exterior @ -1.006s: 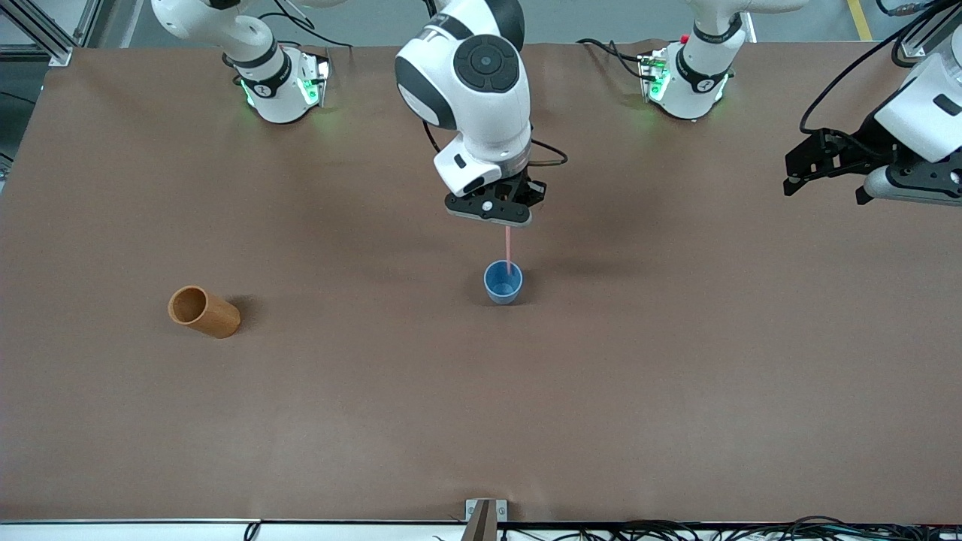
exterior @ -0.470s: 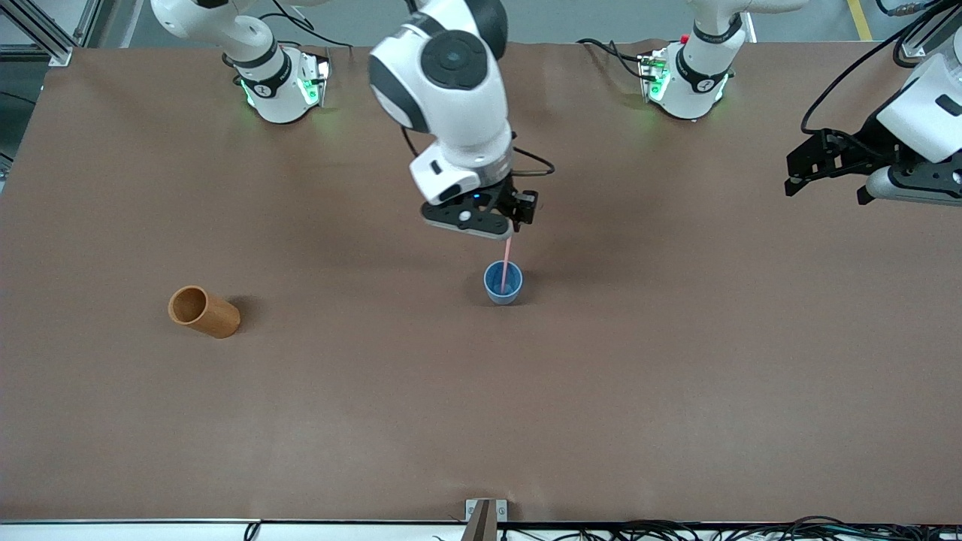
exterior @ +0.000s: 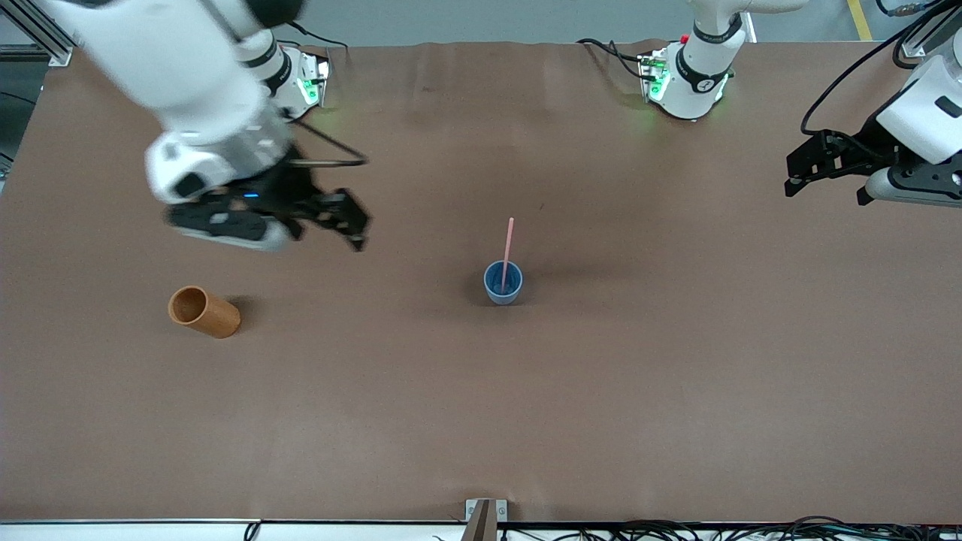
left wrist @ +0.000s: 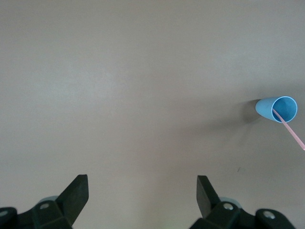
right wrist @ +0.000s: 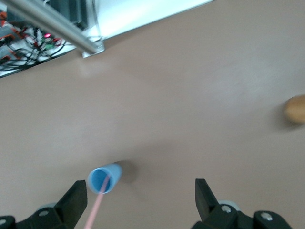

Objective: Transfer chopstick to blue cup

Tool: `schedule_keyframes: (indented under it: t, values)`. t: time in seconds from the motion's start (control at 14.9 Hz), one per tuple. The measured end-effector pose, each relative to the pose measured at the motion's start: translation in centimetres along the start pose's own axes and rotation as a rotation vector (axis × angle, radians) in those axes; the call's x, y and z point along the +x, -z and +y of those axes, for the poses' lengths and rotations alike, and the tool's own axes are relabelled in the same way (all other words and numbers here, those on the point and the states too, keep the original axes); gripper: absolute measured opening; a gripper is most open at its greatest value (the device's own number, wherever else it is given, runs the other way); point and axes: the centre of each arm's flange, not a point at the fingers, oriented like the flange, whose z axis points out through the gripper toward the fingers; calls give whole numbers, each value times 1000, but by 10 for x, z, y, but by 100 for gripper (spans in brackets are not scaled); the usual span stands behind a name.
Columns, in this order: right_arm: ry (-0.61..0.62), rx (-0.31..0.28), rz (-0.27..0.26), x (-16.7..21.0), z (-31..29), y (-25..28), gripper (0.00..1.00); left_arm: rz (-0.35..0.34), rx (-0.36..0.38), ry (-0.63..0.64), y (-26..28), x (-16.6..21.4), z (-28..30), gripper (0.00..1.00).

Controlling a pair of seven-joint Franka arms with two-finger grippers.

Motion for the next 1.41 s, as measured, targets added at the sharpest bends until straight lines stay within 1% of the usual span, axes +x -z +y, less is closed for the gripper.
schedule_keyframes:
  t: [0.2, 0.4, 0.54, 0.8, 0.94, 1.21, 1.41]
  values:
    - [58, -50, 15, 22, 74, 19, 100, -2, 0, 14, -1, 0, 0, 100]
    - [41, -92, 6, 31, 138, 42, 100, -2, 0, 16, -1, 0, 0, 100]
    - [39, -104, -1, 36, 179, 48, 100, -2, 0, 17, -1, 1, 0, 100]
    - [99, -121, -22, 39, 241, 52, 100, -1, 0, 17, -1, 1, 0, 100]
    - [130, -125, -30, 37, 260, 56, 100, -1, 0, 16, 0, 1, 0, 100]
    - [190, -131, -99, 21, 258, 66, 100, 0, 0, 16, 0, 1, 0, 100]
    - [201, -141, -111, 14, 255, 82, 100, 0, 0, 16, 0, 1, 0, 100]
